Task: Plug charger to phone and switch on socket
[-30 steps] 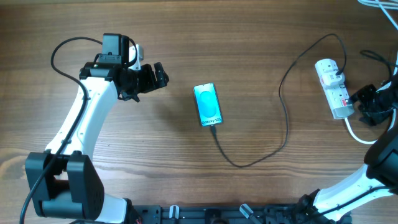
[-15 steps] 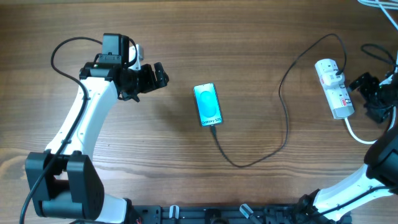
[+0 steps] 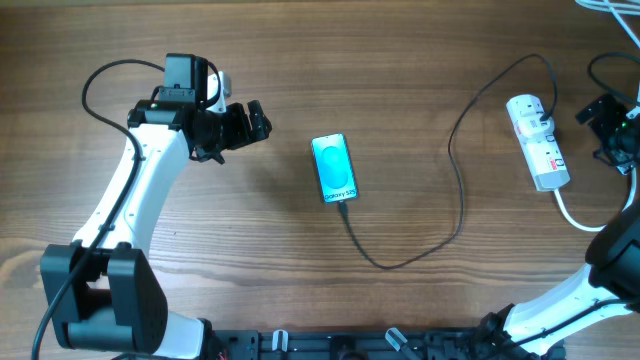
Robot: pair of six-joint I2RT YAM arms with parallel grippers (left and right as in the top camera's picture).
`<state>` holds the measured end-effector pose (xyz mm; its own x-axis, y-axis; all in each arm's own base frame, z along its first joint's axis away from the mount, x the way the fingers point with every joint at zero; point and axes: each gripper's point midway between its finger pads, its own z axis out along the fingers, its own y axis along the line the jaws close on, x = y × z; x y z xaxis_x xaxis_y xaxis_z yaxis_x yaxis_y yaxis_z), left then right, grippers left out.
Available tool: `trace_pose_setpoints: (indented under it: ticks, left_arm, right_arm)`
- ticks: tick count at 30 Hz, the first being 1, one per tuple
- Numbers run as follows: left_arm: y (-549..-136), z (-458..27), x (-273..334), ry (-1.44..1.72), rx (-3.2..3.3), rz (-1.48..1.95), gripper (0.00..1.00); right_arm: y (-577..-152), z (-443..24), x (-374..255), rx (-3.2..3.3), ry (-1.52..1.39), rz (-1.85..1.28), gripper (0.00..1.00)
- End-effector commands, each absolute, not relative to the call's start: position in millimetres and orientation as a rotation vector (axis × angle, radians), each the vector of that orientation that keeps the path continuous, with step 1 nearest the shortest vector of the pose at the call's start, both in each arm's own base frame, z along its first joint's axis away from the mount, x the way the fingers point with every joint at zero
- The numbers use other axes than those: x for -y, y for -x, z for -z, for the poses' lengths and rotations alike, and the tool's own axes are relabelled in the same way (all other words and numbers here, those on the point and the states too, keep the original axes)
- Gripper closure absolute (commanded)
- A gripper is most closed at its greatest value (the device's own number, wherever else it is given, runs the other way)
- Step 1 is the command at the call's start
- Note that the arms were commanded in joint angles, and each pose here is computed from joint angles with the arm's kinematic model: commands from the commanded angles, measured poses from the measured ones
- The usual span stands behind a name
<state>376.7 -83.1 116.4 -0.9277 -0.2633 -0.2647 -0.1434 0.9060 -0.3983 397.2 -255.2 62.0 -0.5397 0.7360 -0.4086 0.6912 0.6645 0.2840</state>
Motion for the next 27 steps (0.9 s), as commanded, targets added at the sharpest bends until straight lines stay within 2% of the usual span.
trace_pose_setpoints:
  ticks: [1, 27]
  left_arm:
    - [-376.2, -117.4, 79.3, 0.323, -2.75, 0.53, 0.0]
    - [-376.2, -112.5, 79.0, 0.329, -2.763, 0.528, 0.0]
  right_arm:
    - [-399.8, -71.2, 252.7, -2.372, -1.071, -0.123, 0.0]
    - [-399.8, -71.1, 252.7, -2.372, -1.071, -0.123, 0.0]
